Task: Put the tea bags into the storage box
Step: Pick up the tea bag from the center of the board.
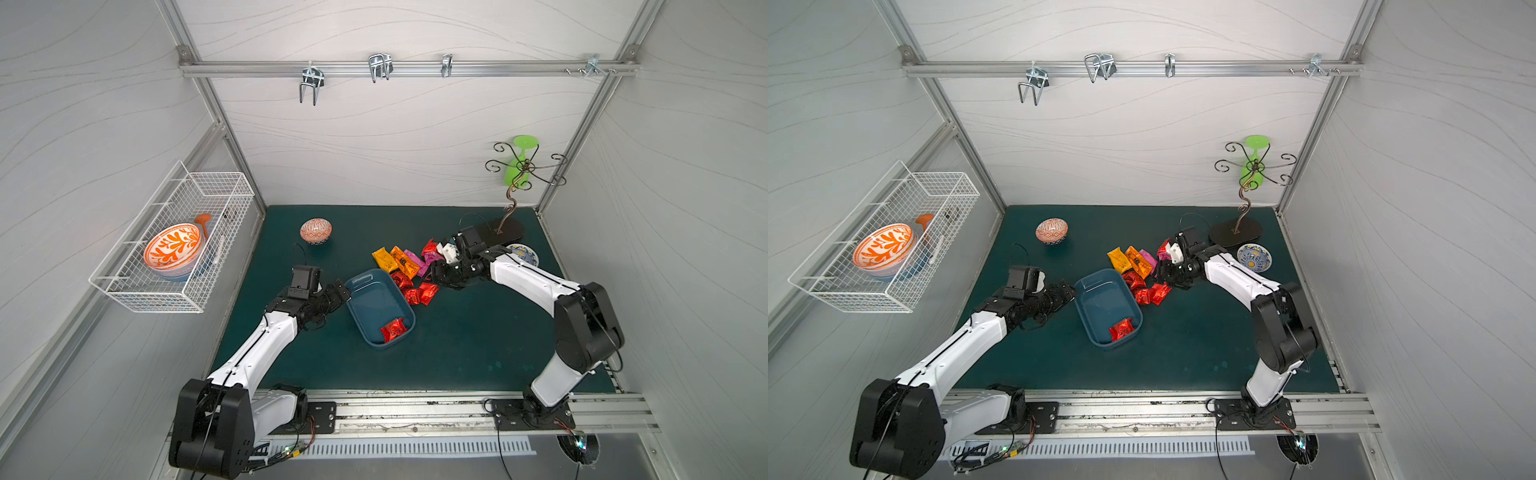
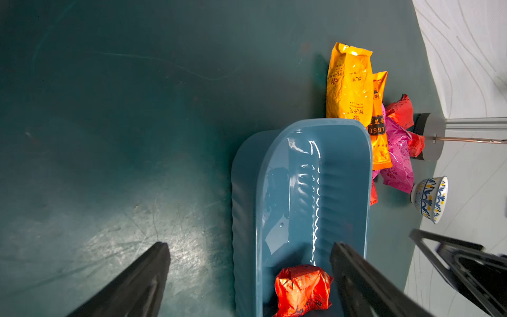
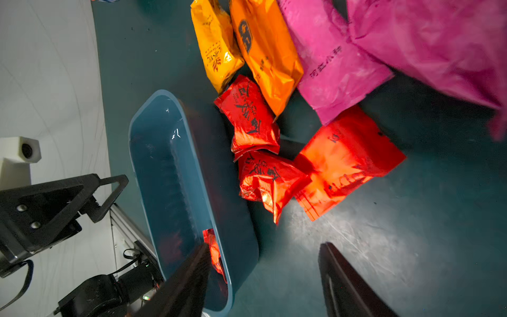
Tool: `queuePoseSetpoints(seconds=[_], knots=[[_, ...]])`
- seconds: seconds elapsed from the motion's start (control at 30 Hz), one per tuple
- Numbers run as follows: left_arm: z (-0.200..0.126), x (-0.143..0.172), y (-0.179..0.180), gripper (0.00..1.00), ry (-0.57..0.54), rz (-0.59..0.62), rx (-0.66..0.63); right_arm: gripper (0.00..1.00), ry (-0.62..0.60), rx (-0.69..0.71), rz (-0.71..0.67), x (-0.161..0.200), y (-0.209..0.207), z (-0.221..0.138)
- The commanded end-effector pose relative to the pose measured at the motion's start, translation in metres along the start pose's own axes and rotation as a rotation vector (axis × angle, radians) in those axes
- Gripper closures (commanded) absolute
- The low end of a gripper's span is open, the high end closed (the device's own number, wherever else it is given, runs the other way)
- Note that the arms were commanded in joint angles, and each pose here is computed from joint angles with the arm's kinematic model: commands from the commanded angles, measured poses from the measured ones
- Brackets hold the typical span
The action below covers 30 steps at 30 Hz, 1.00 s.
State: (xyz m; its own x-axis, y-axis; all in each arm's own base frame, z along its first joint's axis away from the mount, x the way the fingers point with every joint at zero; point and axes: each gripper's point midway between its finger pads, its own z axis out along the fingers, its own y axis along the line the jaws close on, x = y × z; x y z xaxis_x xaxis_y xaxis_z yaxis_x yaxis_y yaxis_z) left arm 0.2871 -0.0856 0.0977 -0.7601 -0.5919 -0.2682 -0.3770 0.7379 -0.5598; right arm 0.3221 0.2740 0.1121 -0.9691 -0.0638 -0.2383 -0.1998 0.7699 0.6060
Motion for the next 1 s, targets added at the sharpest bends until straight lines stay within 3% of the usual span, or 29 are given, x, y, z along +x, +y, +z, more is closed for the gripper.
queuePoseSetpoints(seconds=[0.0,0.23,0.47,0.63,0.87,0.97], knots=[[0.000,0.002,-0.005,0.04,-0.003,0.008,0.031,0.32,0.050,-0.075,0.036,0.003,0.007,0.019],[-0.003,0.004,-0.001,0.04,-0.012,0.004,0.029,0.36,0.092,-0.064,0.061,0.012,-0.003,0.044],[-0.002,0.006,0.002,0.04,-0.012,-0.002,0.021,0.47,0.141,-0.037,0.056,0.024,-0.006,0.065],[-0.004,0.006,0.003,0.04,-0.018,0.002,0.019,0.60,0.135,-0.004,0.062,0.023,-0.016,0.071],[-0.006,0.005,0.002,0.04,-0.024,0.001,0.018,0.97,0.115,-0.002,0.046,0.017,-0.014,0.063],[-0.007,0.005,0.002,0.04,-0.026,0.001,0.016,1.00,0.102,0.013,0.034,0.015,-0.015,0.053]])
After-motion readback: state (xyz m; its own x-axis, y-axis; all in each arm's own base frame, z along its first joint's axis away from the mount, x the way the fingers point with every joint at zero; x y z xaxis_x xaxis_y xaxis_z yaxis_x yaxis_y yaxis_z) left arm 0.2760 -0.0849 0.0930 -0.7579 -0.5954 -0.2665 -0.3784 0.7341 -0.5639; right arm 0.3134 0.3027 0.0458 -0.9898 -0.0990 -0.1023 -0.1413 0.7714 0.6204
